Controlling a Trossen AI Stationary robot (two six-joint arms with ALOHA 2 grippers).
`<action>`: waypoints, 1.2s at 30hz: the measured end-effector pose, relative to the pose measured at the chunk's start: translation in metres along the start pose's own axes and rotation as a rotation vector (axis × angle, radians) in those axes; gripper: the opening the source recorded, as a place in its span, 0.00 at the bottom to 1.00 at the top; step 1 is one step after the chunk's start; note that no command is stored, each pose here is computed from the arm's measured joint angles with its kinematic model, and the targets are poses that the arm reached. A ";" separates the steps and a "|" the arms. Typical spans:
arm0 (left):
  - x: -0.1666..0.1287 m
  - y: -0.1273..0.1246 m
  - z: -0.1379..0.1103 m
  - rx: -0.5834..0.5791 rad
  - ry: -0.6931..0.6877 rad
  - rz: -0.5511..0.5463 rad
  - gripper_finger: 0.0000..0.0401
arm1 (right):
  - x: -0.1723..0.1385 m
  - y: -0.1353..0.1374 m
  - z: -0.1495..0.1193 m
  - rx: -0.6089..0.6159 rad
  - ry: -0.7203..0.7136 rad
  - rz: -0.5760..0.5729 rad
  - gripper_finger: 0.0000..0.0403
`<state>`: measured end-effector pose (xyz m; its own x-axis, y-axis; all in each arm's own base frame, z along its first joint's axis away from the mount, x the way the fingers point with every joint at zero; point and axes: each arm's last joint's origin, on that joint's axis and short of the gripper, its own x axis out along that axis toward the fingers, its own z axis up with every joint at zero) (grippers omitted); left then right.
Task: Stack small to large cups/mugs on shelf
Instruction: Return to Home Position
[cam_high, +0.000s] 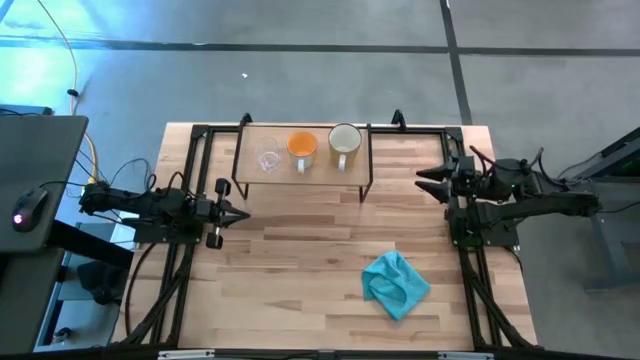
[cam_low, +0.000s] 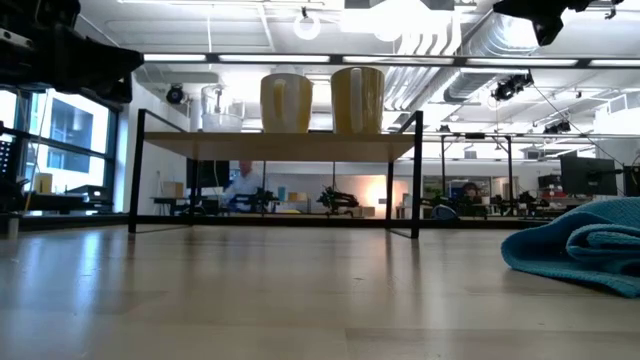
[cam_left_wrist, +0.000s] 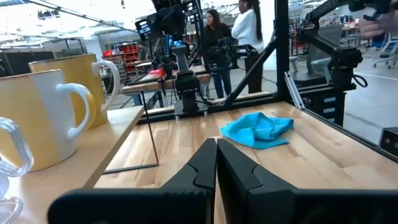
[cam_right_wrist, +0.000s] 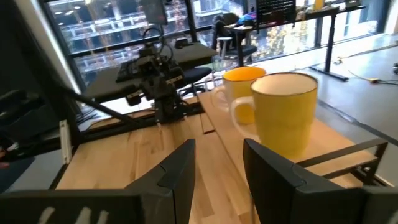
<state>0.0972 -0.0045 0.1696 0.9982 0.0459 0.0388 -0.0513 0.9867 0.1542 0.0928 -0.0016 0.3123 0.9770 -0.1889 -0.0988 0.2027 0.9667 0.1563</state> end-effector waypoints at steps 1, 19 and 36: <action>0.000 0.000 0.000 0.000 0.000 0.000 0.01 | 0.000 0.000 0.000 0.000 0.005 0.011 0.31; 0.000 0.000 0.000 -0.001 0.000 0.000 0.01 | 0.013 -0.004 -0.059 -0.043 -0.125 0.147 0.31; 0.000 0.000 0.000 -0.001 -0.001 0.000 0.01 | 0.015 -0.009 -0.101 -0.070 -0.410 0.244 0.31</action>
<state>0.0972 -0.0045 0.1696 0.9982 0.0456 0.0394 -0.0512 0.9869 0.1530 0.0994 0.0045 0.2097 0.9439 0.0056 0.3303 -0.0263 0.9980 0.0583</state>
